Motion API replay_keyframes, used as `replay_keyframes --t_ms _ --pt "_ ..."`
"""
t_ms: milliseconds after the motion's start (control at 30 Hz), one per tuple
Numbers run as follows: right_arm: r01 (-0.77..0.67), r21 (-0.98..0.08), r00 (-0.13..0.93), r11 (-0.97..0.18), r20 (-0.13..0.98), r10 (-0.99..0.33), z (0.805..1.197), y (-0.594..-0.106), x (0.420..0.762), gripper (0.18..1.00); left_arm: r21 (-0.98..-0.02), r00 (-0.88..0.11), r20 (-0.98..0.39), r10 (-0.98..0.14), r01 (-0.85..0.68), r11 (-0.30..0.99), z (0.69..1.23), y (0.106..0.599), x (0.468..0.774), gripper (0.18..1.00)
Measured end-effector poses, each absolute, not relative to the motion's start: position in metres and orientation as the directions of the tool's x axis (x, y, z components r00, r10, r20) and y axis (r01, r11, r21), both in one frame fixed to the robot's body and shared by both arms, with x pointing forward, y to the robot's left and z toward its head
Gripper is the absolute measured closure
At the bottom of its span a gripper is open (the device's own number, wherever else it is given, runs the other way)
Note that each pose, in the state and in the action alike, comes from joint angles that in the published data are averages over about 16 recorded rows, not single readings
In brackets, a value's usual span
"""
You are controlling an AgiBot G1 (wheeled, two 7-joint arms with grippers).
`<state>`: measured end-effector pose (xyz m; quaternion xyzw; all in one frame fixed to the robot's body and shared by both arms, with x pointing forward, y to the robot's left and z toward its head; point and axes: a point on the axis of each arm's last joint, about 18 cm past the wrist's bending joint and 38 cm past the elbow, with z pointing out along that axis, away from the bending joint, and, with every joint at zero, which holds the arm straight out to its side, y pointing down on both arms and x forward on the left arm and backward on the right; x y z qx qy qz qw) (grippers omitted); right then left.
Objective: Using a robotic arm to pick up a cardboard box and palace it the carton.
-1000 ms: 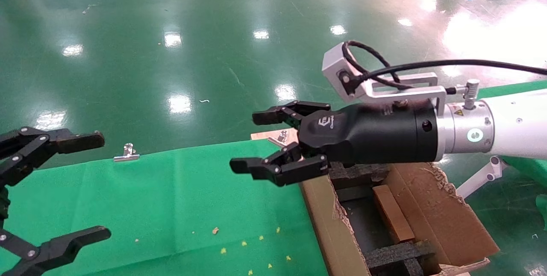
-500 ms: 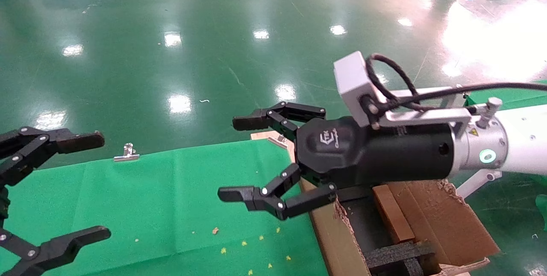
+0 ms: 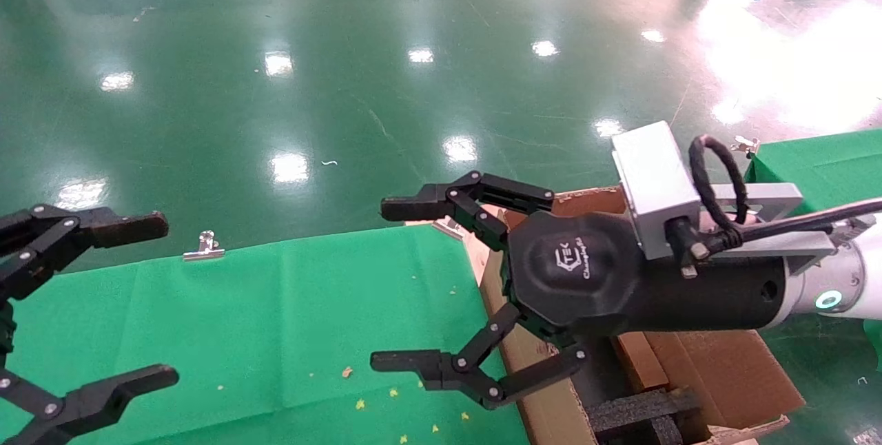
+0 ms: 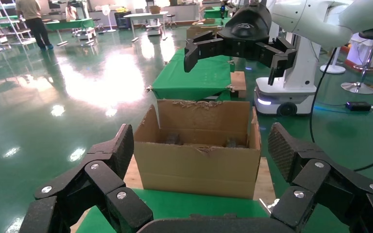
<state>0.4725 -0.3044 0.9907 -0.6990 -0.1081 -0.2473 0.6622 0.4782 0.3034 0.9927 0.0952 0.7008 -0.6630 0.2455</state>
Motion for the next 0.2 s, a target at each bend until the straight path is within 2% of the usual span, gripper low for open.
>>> replay_keyframes --t_ms 200 --pt "0.479 -0.872 0.854 -0.098 0.489 -0.176 0.9903 -0.3045 0.4723 0.178 -0.882 -0.861 -0.47 -0.192 0.459 0.103 0.9927 0.3034 0.4782 0.184"
